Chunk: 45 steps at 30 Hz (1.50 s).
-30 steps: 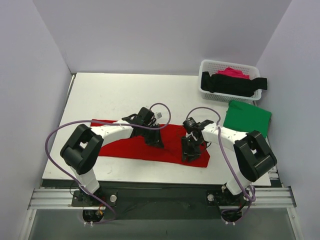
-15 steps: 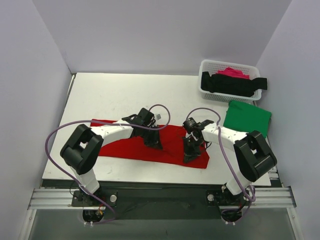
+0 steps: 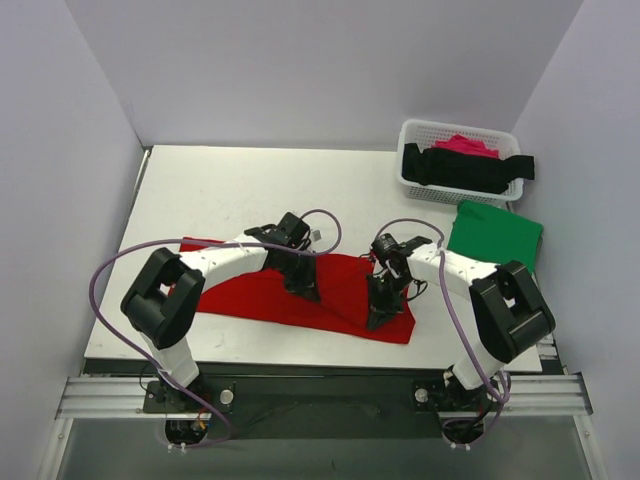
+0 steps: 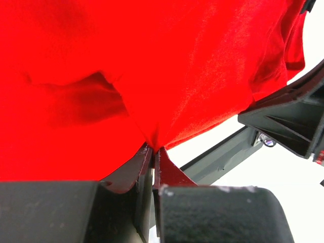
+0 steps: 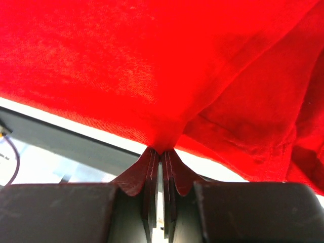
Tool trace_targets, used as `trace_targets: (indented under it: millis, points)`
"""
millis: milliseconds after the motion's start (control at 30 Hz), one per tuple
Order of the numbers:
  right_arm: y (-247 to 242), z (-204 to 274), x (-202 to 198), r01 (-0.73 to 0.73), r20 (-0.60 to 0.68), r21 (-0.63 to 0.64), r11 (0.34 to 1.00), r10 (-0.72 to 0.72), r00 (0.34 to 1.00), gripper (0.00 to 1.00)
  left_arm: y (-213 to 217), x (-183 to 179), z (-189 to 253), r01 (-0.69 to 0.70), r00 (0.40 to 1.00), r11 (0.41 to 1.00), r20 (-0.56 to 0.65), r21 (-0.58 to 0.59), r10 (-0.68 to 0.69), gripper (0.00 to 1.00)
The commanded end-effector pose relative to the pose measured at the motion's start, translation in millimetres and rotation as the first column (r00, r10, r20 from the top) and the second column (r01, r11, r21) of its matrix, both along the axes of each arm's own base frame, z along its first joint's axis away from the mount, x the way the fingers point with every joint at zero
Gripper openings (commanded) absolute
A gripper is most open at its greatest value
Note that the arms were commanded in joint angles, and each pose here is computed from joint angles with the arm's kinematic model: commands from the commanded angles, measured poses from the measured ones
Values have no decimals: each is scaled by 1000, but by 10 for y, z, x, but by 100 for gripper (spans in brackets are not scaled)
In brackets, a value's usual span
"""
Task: Fold and stack the t-shirts
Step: Fold the other side of the tshirt into a rectangle, then rotate the tshirt 80 degrees
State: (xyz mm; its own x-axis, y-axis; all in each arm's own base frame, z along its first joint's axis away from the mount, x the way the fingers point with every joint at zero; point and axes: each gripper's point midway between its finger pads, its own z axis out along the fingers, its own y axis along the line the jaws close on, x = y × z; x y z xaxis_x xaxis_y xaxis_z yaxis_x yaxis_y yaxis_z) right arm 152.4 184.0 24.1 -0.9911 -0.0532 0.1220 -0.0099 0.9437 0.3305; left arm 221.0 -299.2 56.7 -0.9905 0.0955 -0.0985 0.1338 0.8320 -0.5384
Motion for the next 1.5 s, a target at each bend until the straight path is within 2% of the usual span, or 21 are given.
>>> trace_targets:
  millis: [0, 100, 133, 233, 267, 367, 533, 633, 800, 967, 1267, 1467]
  points:
    - [40, 117, -121, -32, -78, 42, 999, 35, 996, 0, 15, 11, 31, 15, 1000, 999, -4, 29, -15, 12]
    - [67, 121, -156, -45, -105, 62, 997, 51, 993, 4, 43, -12, 9, 21, 999, 998, -26, 53, -20, 26]
    - [64, 123, -168, -47, -111, 63, 997, 54, 992, 7, 47, -16, 21, 26, 999, 998, -26, 58, -24, 36]
    - [63, 153, -187, -59, -115, 72, 996, 67, 991, 28, 83, -32, 53, 31, 999, 996, -32, 82, -29, 54]
    - [67, 187, -178, -62, -103, 78, 995, 70, 992, 36, 102, -20, 72, 27, 999, 995, -26, 91, -25, 56]
    - [56, 299, -123, -67, -61, 77, 995, 72, 996, 44, 119, 12, 201, 30, 1000, 995, 1, 97, -30, 61]
    - [-24, 515, 51, -28, 15, 57, 998, 27, 1000, 46, 132, 180, 482, 2, 994, 997, 106, 71, -10, 63]
    - [-103, 608, 213, 14, 77, 44, 999, -17, 997, 47, 219, 367, 599, -54, 986, 998, 159, 37, 48, 63]
    - [-239, 601, 505, 25, 172, -39, 999, -18, 985, 47, 400, 695, 592, -147, 965, 988, 214, -43, 153, 64]
    - [-333, 441, 826, 59, 195, -107, 993, -38, 980, 48, 654, 1036, 470, -218, 943, 974, 244, -65, 228, 65]
    - [-368, 85, 1349, 121, 202, -186, 975, -83, 976, 48, 1096, 1389, 78, -296, 921, 955, 271, 16, 281, 66]
    - [-463, -71, 1680, 172, 217, -251, 952, -118, 969, 47, 1362, 1374, -205, -331, 924, 936, 244, 123, 294, 66]
